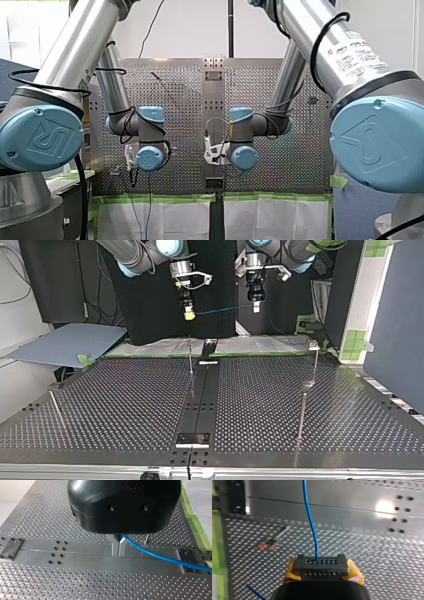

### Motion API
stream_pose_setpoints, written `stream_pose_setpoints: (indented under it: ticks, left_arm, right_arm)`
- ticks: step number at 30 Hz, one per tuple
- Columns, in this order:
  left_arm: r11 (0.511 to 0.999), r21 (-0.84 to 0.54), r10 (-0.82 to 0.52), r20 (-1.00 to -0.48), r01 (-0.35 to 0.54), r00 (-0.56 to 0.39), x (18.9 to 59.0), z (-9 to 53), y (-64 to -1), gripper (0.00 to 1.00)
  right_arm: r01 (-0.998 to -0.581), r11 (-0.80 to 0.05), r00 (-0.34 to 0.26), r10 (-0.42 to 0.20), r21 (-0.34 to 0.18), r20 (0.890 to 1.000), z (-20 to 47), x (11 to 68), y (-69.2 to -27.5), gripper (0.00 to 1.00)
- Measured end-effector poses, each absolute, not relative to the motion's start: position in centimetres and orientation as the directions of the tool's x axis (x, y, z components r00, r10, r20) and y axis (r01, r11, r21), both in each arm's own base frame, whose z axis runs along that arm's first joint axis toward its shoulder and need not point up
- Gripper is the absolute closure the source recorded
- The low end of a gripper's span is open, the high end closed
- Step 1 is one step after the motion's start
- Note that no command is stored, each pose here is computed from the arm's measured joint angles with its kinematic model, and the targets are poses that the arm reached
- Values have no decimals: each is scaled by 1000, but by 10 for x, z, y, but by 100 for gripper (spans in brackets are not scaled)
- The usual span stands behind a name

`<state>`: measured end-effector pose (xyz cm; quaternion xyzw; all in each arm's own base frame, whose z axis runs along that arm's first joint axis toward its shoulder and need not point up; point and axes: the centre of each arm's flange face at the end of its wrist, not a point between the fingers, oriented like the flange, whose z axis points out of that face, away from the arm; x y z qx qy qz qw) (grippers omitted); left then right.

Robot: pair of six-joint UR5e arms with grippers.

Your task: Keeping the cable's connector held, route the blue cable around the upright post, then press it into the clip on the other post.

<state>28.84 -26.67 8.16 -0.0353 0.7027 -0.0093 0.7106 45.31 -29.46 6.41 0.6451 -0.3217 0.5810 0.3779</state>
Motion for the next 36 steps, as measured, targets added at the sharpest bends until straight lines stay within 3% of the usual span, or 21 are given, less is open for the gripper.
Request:
stream_pose_setpoints:
  ticks: [14, 26, 36]
  left_arm:
    - [998, -61, -60, -998, -35, 10, 288, 81, -267, 100]
    - [998, 56, 54, -994, -18, -98, 276, 63, -261, 100]
    - [998, 65, 62, -992, -17, -110, 275, 61, -261, 100]
  right_arm:
    - [-851, -510, 145, -2, 124, 989, 45, 450, -292, 100]
    - [-851, -510, 145, -2, 124, 989, 45, 450, -292, 100]
    - [-851, -510, 145, -2, 124, 989, 45, 450, -292, 100]
